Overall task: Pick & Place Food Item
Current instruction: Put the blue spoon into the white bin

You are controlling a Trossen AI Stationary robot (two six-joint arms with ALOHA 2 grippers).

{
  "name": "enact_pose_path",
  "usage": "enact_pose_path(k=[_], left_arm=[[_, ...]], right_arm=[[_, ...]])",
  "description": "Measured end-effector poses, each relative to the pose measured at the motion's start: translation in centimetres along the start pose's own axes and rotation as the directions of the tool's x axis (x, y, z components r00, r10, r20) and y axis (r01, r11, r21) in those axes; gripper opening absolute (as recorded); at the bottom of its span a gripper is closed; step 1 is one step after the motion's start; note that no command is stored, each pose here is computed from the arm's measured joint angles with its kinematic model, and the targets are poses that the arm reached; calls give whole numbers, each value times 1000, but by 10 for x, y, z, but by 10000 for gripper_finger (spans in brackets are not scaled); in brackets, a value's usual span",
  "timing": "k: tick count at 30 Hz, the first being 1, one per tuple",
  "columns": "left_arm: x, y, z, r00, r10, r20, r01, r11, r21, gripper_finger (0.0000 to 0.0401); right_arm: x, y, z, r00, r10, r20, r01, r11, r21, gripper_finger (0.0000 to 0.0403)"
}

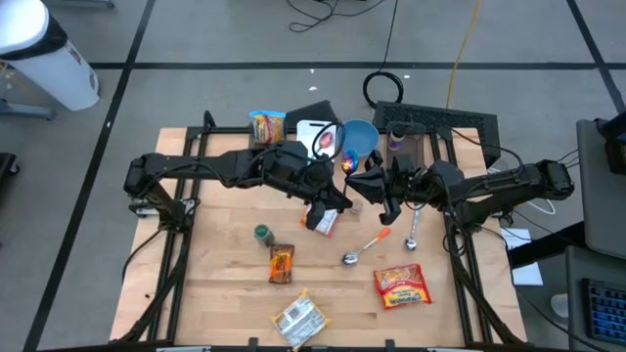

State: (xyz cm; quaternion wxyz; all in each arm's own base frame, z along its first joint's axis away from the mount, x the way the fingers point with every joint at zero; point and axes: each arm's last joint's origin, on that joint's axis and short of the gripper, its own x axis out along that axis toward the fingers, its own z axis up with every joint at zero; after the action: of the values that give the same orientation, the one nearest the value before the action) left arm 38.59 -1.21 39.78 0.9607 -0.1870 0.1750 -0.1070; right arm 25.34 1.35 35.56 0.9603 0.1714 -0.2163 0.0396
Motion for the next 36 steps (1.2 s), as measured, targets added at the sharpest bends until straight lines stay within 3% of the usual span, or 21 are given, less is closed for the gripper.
enact_pose_path(k=[5, 14, 21, 27, 36], left_arm=[[0, 1, 0, 1000, -10, -6, 10, 1000, -3, 5], [-2, 4, 1, 1000, -16, -7, 16, 1000, -4, 4], [-19, 8, 6, 999, 25, -24, -25, 1000, 8, 4], [-54, 16, 10, 991, 106, -85, -104, 994, 23, 4], [-107, 49, 6, 935, 260, -241, -263, 965, 17, 4]], right_arm=[[0, 0, 0, 1000, -2, 3, 2, 1000, 0, 52], [0, -7, 1, 999, -33, -7, 33, 998, 50, 156], [0, -10, 2, 999, -43, -6, 44, 997, 61, 222], [0, -10, 1, 999, -41, -7, 42, 997, 61, 241], [0, -11, 1, 999, -46, -17, 47, 997, 60, 231]])
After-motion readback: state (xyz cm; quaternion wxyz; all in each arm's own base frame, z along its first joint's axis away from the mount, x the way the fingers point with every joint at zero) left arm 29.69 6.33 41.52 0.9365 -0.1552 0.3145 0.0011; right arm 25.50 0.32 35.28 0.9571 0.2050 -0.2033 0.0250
